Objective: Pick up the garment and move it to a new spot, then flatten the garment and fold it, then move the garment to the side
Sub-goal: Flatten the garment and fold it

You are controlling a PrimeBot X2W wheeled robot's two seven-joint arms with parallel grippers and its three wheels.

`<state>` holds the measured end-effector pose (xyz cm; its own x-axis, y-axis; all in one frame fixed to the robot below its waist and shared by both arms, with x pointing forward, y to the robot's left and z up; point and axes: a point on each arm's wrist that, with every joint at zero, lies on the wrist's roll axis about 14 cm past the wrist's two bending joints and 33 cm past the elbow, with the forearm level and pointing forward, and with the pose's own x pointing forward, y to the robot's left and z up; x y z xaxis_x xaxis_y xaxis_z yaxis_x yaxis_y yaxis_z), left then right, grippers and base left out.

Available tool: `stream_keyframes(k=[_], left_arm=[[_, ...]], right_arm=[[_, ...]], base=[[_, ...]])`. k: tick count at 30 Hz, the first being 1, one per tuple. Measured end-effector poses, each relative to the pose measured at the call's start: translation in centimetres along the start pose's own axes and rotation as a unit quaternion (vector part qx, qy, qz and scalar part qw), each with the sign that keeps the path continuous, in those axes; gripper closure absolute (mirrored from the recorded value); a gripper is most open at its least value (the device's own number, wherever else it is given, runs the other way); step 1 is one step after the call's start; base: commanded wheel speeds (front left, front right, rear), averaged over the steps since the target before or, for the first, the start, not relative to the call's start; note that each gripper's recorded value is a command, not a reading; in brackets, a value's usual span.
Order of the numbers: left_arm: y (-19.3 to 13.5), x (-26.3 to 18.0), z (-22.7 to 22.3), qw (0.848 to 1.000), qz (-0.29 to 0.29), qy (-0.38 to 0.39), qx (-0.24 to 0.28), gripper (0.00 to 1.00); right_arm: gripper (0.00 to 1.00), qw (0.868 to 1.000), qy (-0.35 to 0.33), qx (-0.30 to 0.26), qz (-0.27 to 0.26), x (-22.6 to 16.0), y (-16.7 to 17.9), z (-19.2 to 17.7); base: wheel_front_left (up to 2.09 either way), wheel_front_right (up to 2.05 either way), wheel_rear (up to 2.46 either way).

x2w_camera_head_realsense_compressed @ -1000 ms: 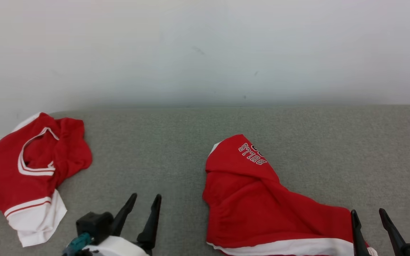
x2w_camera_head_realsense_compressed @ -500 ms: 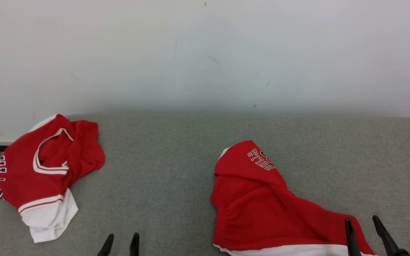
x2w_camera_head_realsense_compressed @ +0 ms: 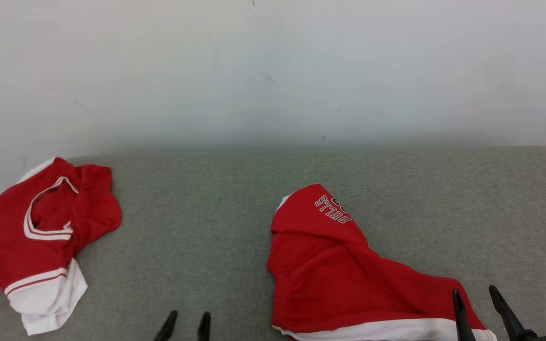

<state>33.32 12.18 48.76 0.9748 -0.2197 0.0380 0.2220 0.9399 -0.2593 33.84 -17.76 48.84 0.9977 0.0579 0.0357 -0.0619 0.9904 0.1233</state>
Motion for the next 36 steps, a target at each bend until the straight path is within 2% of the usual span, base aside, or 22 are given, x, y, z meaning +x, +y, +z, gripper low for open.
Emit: stream_keyframes(k=[5,12,26,34,35,36], left_arm=[[-4.7,0.9,-2.1,0.995,-0.097,0.040,0.002,0.00],[-7.3,1.7,-4.6,0.977,-0.189,0.099,0.020,0.00],[-9.3,3.4,-8.1,0.953,-0.251,0.170,0.014,0.00],[-11.0,3.8,-8.1,0.948,-0.265,0.175,-0.025,0.00],[-11.3,3.6,-8.1,0.946,-0.268,0.176,-0.034,0.11],[-11.6,3.4,-7.9,0.946,-0.269,0.175,-0.044,0.39]], right_arm=[[0.00,1.000,-0.002,-0.001,-0.014,-0.3,-0.9,0.2],[0.00,0.999,0.000,-0.002,-0.045,-1.2,-2.7,0.1],[0.00,0.996,0.013,-0.005,-0.089,-2.4,-5.2,-0.6],[0.00,0.995,0.019,-0.006,-0.093,-2.1,-5.5,-0.8],[0.00,0.996,0.019,-0.006,-0.092,-2.0,-5.5,-0.8],[0.00,0.996,0.019,-0.006,-0.090,-1.9,-5.3,-0.8]], base=[[0.00,0.00,0.00],[0.00,0.00,0.00],[0.00,0.00,0.00],[0.00,0.00,0.00],[0.00,0.00,0.00],[0.00,0.00,0.00]])
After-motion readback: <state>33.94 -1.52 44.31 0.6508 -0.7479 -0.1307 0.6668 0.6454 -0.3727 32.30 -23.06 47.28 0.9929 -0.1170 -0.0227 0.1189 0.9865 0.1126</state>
